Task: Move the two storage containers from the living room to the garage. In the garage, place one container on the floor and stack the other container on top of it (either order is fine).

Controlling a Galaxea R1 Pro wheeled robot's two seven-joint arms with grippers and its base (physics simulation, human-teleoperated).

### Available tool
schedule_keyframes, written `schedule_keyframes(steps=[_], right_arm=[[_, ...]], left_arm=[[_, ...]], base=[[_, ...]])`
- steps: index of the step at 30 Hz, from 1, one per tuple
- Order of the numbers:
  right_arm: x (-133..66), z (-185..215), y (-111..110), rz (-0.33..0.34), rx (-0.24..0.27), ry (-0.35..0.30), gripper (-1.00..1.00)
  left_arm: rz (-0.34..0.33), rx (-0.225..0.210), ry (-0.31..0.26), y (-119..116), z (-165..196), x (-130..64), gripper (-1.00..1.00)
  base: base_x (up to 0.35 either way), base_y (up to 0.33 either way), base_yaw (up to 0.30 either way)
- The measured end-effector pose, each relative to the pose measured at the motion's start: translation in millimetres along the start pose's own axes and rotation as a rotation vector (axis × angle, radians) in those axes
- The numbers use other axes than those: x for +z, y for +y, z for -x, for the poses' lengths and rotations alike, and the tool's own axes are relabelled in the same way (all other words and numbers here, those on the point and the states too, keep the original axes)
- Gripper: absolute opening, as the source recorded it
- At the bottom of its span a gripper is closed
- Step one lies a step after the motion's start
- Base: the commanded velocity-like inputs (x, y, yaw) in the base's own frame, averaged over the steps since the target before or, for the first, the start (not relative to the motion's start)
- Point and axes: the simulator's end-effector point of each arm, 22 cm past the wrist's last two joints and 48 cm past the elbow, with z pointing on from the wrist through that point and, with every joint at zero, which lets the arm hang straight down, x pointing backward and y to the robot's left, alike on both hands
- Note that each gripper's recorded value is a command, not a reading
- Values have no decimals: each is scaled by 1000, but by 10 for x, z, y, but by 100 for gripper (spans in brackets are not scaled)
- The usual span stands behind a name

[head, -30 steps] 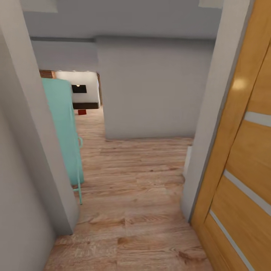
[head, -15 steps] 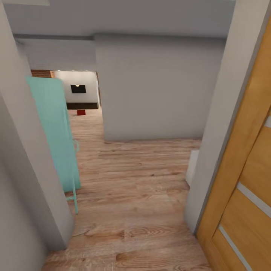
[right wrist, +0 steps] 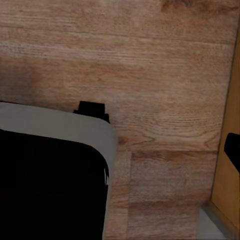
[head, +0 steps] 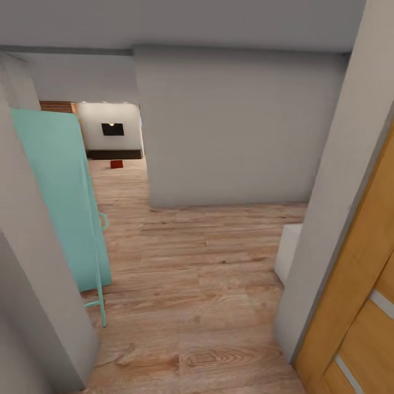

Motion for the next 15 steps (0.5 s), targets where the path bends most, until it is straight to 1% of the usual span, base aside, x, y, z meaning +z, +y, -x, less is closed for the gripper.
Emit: schedule_keyframes(steps=[4,8,15], right_arm=[[-3,-32,11,5,-10,4,100],[-21,-188,41,11,-25,21,100],[-25,-206,52,13,-30,20,100]], left_arm=[[1,0,-1,5,8,0,100],[1,0,-3,7,16,0,100],[1,0,-3,7,17,0,100]], base=[[324,0,0],[324,0,0],[324,0,0]])
